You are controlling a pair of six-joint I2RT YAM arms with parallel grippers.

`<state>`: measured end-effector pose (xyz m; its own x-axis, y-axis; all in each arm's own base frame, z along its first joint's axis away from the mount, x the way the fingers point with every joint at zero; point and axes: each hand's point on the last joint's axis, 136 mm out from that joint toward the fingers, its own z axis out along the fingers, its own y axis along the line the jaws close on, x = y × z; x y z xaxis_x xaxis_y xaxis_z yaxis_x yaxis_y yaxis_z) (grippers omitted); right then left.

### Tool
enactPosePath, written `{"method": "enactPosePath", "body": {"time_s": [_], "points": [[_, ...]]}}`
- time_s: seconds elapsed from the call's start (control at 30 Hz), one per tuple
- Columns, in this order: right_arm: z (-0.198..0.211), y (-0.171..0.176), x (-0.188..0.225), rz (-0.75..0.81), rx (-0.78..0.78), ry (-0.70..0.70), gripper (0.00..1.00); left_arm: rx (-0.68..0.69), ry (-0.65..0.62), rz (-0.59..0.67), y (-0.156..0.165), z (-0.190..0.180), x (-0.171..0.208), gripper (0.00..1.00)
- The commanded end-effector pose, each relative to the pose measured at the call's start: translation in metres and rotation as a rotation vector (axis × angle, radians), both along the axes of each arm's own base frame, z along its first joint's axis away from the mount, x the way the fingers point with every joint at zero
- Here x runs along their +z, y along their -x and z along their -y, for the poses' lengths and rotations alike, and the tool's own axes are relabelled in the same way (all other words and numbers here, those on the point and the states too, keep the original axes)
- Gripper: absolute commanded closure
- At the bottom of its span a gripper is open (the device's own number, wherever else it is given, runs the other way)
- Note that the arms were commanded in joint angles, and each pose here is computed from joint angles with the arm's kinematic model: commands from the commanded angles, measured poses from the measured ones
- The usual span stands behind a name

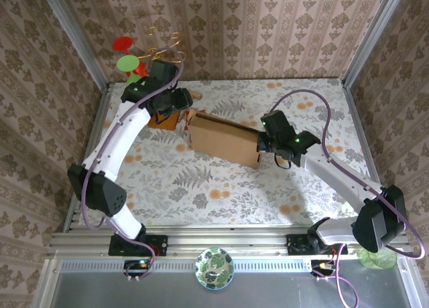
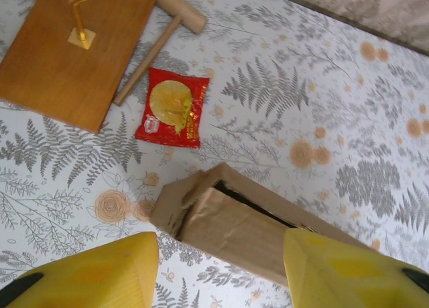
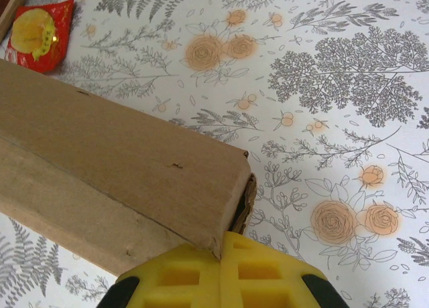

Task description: Fold the paper box

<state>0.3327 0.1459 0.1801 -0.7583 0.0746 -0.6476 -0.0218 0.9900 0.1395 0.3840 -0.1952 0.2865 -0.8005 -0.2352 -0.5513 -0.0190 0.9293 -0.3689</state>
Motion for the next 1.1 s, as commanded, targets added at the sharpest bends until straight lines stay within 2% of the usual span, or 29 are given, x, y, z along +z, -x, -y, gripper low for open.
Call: {"method": "enactPosePath", "body": {"time_s": [0.0, 0.1, 0.17, 0.3, 0.47, 0.53, 0.6, 0.77, 0.87, 0.97, 1.07], "points": [[-0.007, 0.006, -0.002, 0.02, 0.095, 0.027, 1.0, -0.056, -0.065, 0.069, 0.01, -0.012, 0.014, 0.46], [-0.011, 0.006, 0.002, 0.042, 0.136, 0.024, 1.0, 0.091, -0.052, -0.068, 0.023, -0.049, -0.003, 0.44], [-0.013, 0.007, 0.001, 0.046, 0.151, 0.022, 1.0, 0.22, 0.002, -0.17, 0.038, -0.064, -0.017, 0.35], [-0.016, 0.01, -0.001, 0.046, 0.163, 0.021, 1.0, 0.492, 0.215, -0.355, 0.066, -0.07, -0.051, 0.31], [-0.017, 0.013, -0.004, 0.043, 0.167, 0.021, 1.0, 0.83, 0.583, -0.437, 0.078, -0.063, -0.082, 0.25], [-0.018, 0.014, -0.005, 0.041, 0.17, 0.019, 1.0, 0.929, 0.647, -0.431, 0.08, -0.068, -0.088, 0.02], [-0.018, 0.015, -0.005, 0.04, 0.17, 0.019, 1.0, 1.006, 0.686, -0.423, 0.079, -0.078, -0.093, 0.0], [-0.019, 0.017, -0.005, 0.039, 0.178, 0.022, 1.0, 1.021, 0.769, -0.557, 0.067, -0.075, -0.112, 0.0], [-0.02, 0.017, -0.006, 0.035, 0.183, 0.026, 1.0, 0.934, 0.83, -0.727, 0.057, -0.05, -0.123, 0.0], [-0.02, 0.018, -0.006, 0.036, 0.186, 0.027, 1.0, 0.834, 0.802, -0.817, 0.044, -0.034, -0.124, 0.0], [-0.021, 0.018, -0.006, 0.036, 0.189, 0.028, 1.0, 0.79, 0.841, -0.92, 0.037, -0.016, -0.126, 0.0]]}}
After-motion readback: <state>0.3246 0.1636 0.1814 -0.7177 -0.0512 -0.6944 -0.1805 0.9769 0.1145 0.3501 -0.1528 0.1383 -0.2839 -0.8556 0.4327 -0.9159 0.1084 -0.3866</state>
